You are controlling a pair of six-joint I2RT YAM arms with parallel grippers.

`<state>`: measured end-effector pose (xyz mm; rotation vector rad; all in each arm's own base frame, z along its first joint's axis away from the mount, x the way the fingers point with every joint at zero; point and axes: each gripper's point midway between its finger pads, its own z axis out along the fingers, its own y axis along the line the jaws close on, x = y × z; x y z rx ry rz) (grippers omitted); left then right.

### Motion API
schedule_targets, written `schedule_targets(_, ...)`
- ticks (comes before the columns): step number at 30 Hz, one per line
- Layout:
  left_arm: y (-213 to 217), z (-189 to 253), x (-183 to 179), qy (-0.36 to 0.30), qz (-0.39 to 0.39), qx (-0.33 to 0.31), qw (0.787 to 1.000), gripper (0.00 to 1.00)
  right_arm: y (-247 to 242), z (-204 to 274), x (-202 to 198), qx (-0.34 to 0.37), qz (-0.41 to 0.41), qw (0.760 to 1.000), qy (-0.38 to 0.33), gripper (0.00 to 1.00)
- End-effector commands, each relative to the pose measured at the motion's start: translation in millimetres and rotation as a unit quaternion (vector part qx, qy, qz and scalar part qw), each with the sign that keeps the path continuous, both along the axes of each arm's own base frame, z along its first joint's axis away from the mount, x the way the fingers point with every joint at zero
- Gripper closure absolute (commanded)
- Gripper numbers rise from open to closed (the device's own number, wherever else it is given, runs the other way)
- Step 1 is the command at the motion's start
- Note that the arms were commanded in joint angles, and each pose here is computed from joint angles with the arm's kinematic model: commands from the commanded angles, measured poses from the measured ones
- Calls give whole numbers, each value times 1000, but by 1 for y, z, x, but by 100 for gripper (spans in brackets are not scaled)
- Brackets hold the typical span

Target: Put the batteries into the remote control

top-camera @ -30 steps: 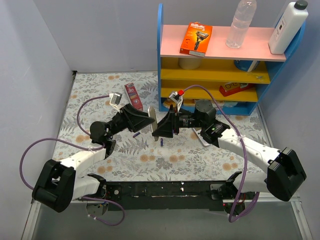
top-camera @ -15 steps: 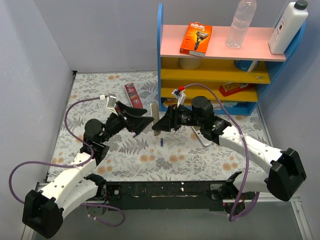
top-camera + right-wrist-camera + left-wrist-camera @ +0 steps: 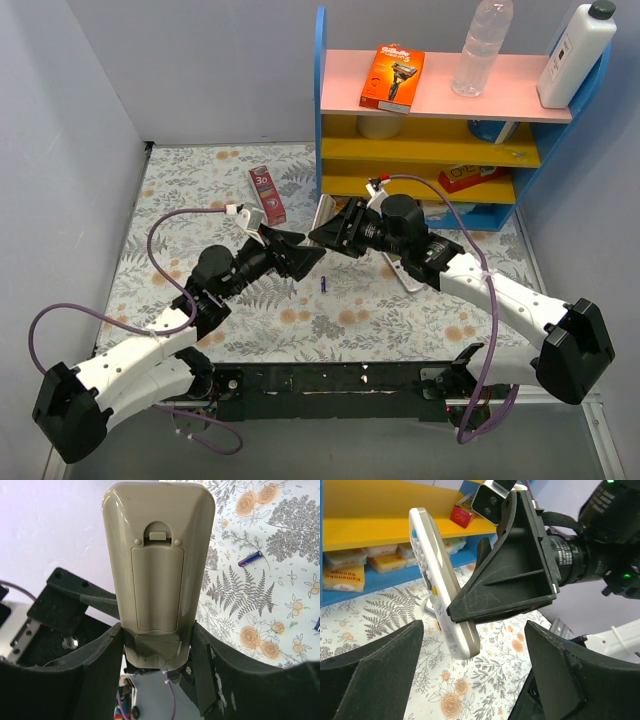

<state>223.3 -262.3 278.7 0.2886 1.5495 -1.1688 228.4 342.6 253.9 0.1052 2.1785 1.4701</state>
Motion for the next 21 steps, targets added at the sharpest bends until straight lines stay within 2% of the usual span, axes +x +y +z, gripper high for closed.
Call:
schedule_targets(1,-1,-6,16,-8,57,11,998,21,3,37,6,43,-54,998,9,99)
schedule_targets(2,-4,-12,19,-3,63,16,998,25,2,38,8,45,-62,997,10,99)
schedule_targets(5,-7,-12,24,-4,81,14,997,30,4,35,6,48,-75,996,23,99)
schedule_targets(15,-13,-27,32,9,100,27,995,56,-4,38,10,64,-117,991,26,99)
schedule_targets(16,-13,-26,32,8,100,26,995,63,-4,38,10,64,-119,991,25,99)
schedule_targets(19,-12,-21,32,6,103,21,994,75,-3,36,9,64,-118,991,26,99)
schedule_targets(21,-12,-18,32,6,103,17,995,89,-3,34,8,64,-116,991,30,99)
